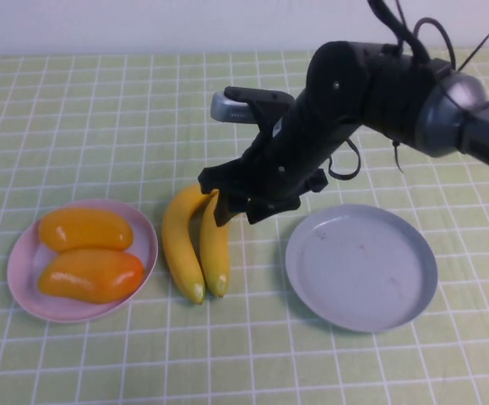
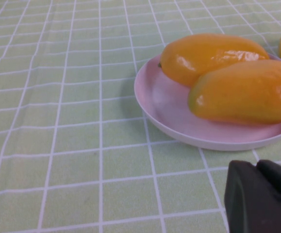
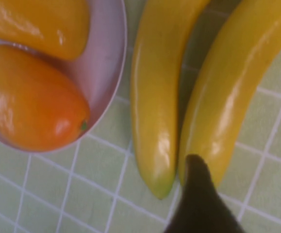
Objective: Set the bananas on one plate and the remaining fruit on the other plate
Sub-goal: Put another type of fruit in the right plate
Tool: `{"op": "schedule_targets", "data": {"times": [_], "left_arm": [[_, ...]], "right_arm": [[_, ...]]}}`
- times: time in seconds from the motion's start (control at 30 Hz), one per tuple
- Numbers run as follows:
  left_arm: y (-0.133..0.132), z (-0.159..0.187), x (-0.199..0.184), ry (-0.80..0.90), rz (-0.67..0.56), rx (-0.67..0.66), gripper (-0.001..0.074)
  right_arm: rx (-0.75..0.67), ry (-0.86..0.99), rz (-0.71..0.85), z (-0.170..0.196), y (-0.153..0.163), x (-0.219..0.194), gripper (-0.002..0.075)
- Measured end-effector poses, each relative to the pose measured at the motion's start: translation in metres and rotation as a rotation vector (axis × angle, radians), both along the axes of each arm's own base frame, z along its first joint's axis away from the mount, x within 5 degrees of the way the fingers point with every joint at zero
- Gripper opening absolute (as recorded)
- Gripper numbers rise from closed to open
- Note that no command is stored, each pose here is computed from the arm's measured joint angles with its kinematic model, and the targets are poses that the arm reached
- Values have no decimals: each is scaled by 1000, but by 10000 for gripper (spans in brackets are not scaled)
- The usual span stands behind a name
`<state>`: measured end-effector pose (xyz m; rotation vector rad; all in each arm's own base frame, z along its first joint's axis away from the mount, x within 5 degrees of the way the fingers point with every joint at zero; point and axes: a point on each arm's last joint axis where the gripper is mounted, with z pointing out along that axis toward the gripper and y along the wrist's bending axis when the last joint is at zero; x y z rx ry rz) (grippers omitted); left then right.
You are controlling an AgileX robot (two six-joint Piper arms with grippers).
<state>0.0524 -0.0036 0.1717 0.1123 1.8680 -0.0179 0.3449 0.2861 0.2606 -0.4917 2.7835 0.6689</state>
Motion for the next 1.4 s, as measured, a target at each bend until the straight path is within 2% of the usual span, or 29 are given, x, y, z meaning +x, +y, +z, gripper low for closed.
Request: {"op": "schedule_targets", "data": {"times": [0.1,0.17,0.4,0.6,0.77,0.97,1.23,1.4], "left_arm": [[0,0,0,0,0,0,2],[0,0,0,0,0,0,2],[0,0,0,0,0,0,2],[0,0,0,0,0,0,2],[0,0,0,0,0,0,2],[0,0,0,0,0,0,2],[0,0,0,0,0,0,2],[0,0,0,0,0,0,2]], "right_arm": [[3,16,-32,-10,10,15,424],[7,25,-49,-16,17,23,454],[-5,46,-75,-41,32,45,477],[-82,59,-74,-58,32,53,480],[-114,61,-70,-64,31,54,452],[-122,53,-69,-64,30,55,314],[-131,62,-65,-64,30,54,314],[-145,74,-52,-49,26,54,314]]}}
